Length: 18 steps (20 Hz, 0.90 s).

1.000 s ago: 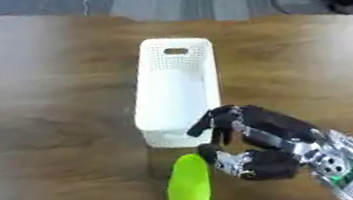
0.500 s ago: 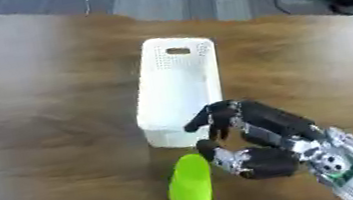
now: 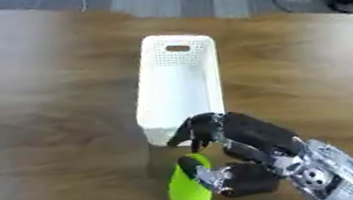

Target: Pick up objects on the table and place them in the box.

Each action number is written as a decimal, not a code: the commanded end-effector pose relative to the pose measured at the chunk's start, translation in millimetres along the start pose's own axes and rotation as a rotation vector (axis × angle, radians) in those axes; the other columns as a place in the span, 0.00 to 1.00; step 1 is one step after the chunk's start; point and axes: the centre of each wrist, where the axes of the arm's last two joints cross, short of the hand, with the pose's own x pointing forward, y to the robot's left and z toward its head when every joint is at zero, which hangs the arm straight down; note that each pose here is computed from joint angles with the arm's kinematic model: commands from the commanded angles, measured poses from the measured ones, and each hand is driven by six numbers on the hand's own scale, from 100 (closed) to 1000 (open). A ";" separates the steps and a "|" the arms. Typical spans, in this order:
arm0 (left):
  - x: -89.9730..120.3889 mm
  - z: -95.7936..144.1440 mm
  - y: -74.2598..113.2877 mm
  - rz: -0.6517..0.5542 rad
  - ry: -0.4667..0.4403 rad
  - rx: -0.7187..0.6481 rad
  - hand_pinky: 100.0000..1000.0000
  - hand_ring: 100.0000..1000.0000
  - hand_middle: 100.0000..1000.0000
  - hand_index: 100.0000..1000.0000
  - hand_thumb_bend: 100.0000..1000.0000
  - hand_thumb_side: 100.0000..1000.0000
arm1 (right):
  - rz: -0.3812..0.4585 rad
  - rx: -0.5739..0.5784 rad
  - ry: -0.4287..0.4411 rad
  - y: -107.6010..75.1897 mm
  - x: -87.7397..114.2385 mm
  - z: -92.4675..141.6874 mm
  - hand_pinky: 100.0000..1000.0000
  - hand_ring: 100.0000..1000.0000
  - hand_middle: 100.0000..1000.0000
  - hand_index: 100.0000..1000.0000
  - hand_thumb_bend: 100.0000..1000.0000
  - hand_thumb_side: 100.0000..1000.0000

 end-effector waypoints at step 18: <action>0.9 -10.9 7.6 -0.007 -0.037 0.008 0.41 0.46 0.66 0.67 0.53 1.00 | -0.065 -0.010 -0.011 29.3 -19.2 -5.4 0.62 0.63 0.76 0.89 0.46 1.00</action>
